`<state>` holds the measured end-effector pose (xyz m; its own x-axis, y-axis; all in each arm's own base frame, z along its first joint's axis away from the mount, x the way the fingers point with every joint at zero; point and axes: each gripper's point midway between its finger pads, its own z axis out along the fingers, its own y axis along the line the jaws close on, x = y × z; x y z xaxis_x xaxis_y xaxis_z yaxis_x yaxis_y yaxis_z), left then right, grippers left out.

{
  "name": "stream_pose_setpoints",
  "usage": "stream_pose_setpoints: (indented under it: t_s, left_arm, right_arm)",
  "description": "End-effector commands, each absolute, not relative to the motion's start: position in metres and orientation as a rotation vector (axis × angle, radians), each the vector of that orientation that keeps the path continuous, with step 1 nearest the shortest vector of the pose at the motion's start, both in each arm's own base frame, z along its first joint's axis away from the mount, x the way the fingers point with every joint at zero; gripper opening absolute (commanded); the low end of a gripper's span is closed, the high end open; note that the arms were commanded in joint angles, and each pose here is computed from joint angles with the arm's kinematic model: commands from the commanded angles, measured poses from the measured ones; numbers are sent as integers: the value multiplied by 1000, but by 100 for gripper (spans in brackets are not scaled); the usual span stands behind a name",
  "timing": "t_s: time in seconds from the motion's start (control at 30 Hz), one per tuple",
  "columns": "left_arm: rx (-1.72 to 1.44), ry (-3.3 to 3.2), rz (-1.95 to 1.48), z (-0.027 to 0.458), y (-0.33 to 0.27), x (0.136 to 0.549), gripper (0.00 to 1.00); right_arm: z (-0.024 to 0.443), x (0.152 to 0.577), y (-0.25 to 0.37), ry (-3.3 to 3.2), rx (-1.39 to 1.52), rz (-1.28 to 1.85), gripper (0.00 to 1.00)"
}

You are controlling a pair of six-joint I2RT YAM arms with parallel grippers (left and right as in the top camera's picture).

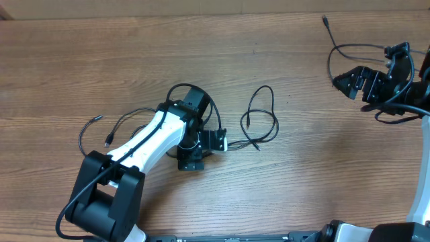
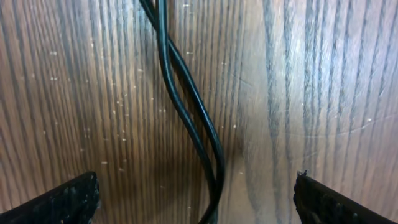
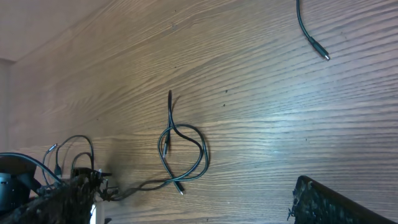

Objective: Untangle cables
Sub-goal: 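Lower the left gripper toward the looped black cable at center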

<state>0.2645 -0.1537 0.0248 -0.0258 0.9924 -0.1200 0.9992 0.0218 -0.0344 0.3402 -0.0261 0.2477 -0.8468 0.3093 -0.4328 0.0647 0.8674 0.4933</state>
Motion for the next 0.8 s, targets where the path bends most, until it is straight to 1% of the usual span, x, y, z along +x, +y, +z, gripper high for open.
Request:
stream_pose_setpoints:
  t_s: [0.0,0.1,0.27,0.4,0.5,0.6,0.7,0.77]
  left_arm:
    - [2206,2143,-167,20,-146,267,100]
    - [2163,2156,-168,21,-142,274,100]
    - [2106,2152,-275,23,-147,273,100]
    - [2110,2153,-212,22,-143,279,100]
    - [2137,2127,-127,21,-137,288,96]
    - [2153,2066,-91,22,-138,297,96]
    - [2130,2041,-60,23,-137,308,100]
    - [2116,2050,-59,23,-134,310,100]
  right_arm:
    - [253,340,-23,2510,259,648,100]
    - [253,340,-23,2510,259,648,100]
    - [253,340,-23,2510,259,648,100]
    - [253,340,-23,2510,259,648,100]
    - [253,340,-23,2510,259,648,100]
    - [253,340,-23,2510,259,648,100]
    - [253,340,-23,2510,259,648,100]
    - [253,340,-23,2510,259,648,100]
